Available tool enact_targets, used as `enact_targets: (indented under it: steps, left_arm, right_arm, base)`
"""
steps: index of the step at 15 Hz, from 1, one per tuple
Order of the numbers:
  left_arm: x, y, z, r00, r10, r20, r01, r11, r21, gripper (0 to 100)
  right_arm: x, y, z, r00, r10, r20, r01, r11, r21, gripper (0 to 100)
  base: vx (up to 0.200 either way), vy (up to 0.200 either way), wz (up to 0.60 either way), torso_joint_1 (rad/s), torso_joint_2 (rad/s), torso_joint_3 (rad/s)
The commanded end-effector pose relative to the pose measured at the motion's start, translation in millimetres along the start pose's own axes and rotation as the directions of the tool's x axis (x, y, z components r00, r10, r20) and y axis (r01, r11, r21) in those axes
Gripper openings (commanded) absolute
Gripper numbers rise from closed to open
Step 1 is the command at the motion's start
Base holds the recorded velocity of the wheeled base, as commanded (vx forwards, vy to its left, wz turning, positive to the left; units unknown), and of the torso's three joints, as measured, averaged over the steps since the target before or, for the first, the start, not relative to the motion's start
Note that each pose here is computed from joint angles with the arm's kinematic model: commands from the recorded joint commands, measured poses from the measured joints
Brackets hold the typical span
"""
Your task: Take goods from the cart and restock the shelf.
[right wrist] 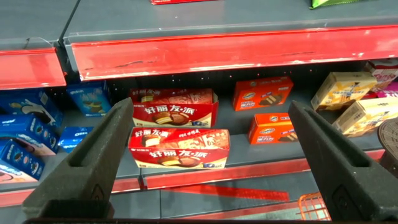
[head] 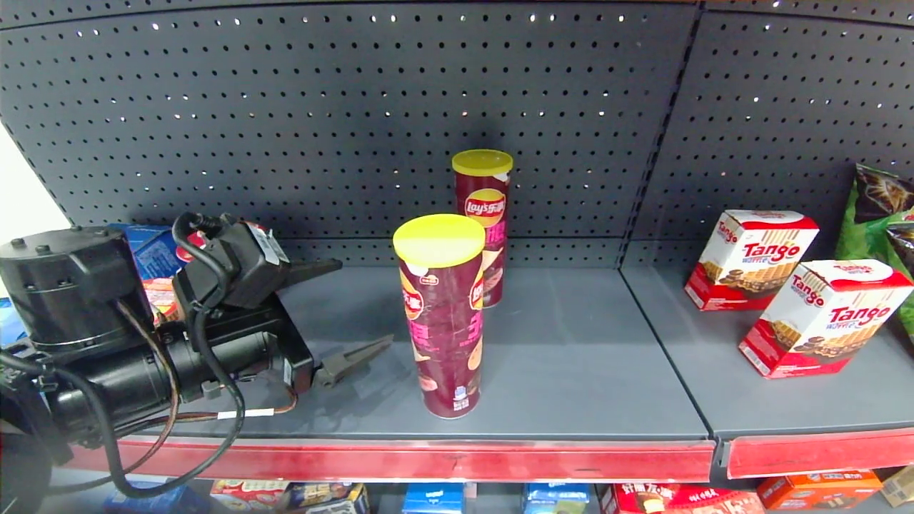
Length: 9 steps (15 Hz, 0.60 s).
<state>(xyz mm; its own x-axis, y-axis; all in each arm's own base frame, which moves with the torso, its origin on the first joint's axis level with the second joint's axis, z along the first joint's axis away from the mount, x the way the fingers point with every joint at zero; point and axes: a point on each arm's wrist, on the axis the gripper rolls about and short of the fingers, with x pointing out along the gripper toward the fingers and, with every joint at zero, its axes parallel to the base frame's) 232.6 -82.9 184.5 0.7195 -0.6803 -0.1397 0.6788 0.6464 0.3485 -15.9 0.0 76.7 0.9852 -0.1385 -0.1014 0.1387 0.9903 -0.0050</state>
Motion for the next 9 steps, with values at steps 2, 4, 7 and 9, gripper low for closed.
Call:
enact_targets:
  steps: [2,4,7,9]
  left_arm:
    - [-2.7,-3.0,-1.3,1.0,-0.026,0.007,0.027,0.998,-0.056,100]
    - [-2.5,-4.5,1.1,0.99,-0.127,0.057,0.134,0.984,-0.12,100]
    - [-3.3,-6.9,0.6,0.972,-0.216,0.093,0.227,0.965,-0.131,100]
    - [-3.5,-7.3,0.2,0.97,-0.223,0.094,0.234,0.963,-0.13,100]
  right_arm:
    - [0.1,0.0,0.1,1.0,0.0,-0.001,0.0,1.0,0.001,100]
    - [0.2,0.0,-0.3,1.0,0.0,-0.003,0.0,1.0,0.001,100]
    - [0.1,0.0,0.1,1.0,-0.002,-0.001,0.002,1.0,0.001,100]
    - [0.2,0.0,-0.3,1.0,0.0,-0.003,0.0,1.0,0.001,100]
  base:
    - [0.0,0.0,0.0,0.0,0.0,0.0]
    - [0.0,0.0,0.0,0.0,0.0,0.0]
    - [0.0,0.0,0.0,0.0,0.0,0.0]
    - [0.0,0.0,0.0,0.0,0.0,0.0]
